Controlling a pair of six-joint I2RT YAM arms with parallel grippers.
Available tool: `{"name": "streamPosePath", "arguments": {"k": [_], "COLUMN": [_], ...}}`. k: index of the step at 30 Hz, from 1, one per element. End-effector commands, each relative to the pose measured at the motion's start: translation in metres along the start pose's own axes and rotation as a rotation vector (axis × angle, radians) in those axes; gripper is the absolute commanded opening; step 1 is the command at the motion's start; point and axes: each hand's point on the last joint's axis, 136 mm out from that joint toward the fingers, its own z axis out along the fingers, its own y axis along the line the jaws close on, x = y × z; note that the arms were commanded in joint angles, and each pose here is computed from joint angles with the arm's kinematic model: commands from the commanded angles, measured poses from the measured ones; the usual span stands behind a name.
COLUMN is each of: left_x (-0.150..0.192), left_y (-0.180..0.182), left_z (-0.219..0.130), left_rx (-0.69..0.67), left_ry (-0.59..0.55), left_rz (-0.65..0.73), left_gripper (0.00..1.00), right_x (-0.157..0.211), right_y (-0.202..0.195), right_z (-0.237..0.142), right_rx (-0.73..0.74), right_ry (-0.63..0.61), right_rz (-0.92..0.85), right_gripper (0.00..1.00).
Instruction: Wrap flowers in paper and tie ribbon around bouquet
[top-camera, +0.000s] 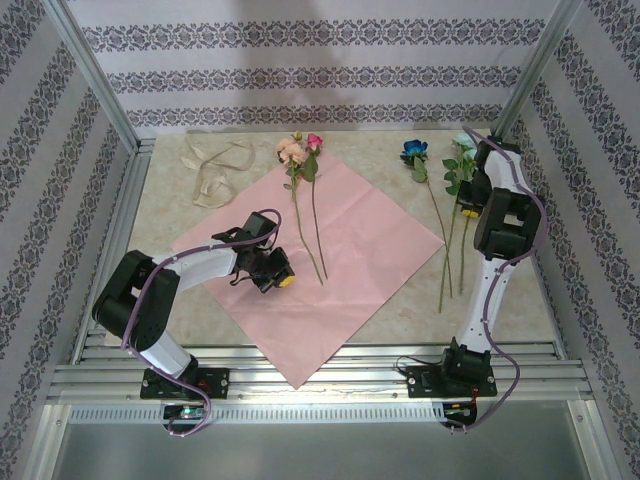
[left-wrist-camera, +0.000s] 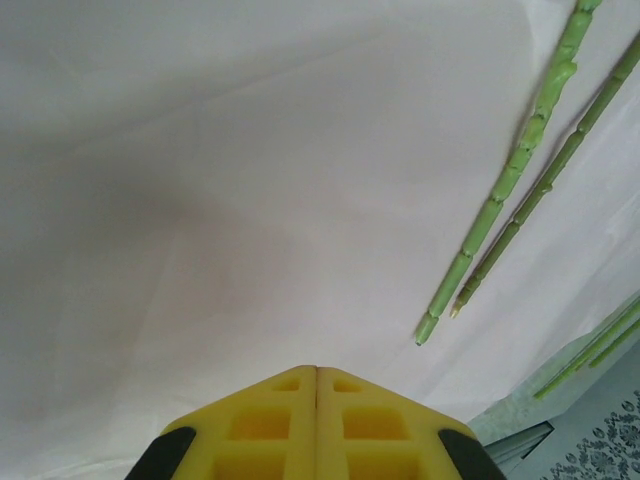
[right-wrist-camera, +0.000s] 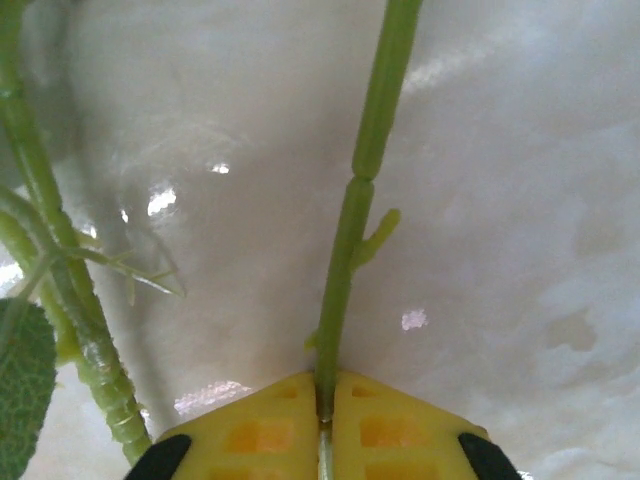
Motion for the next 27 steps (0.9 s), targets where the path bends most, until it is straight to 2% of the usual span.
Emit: {"name": "streamPosePath", "arguments": {"k": [1, 3, 9, 13, 15, 17, 19, 24, 27], "left_x": [0.003, 0.003, 0.003, 0.003, 0.003, 0.002, 0.002, 0.000, -0.001], "left_y": [-0.003, -0.003, -0.003, -0.002, -0.003, -0.003, -0.003, -0.004, -0.004], "left_z": [0.000, 0.000, 0.000, 0.000, 0.000, 0.000, 0.000, 0.000, 0.000], "left_rx": [-0.008, -0.012, -0.010, -0.012, -0.010, -0.009, -0.011, -0.012, -0.012], "left_ry": [0.015, 0.017, 0.016, 0.015, 0.012, 0.008, 0.005, 0.001, -0.005], "left_rz": [0.003, 0.004, 0.009, 0.015, 0.019, 0.021, 0.023, 0.029, 0.030], "left_gripper": [0.00, 0.00, 0.00, 0.00, 0.00, 0.00, 0.00, 0.00, 0.00], "right_x": [-0.001, -0.007, -0.014, -0.004, 0.003, 0.012, 0.027, 0.092, 0.128], "right_y": [-0.007, -0.009, -0.019, -0.018, -0.003, 0.039, 0.091, 0.240, 0.313], "right_z": [0.002, -0.012, -0.090, -0.151, -0.177, -0.194, -0.203, -0.193, -0.181], "right_rx": [0.074, 0.113, 0.215, 0.224, 0.171, 0.036, -0.097, -0.413, -0.519], "right_ry": [-0.006, -0.050, -0.262, -0.422, -0.505, -0.569, -0.573, -0.425, -0.352], "right_rz": [-0.027, -0.034, 0.019, 0.089, 0.089, 0.031, -0.062, -0.249, -0.328], "right_gripper": [0.00, 0.00, 0.00, 0.00, 0.00, 0.00, 0.00, 0.00, 0.00]}}
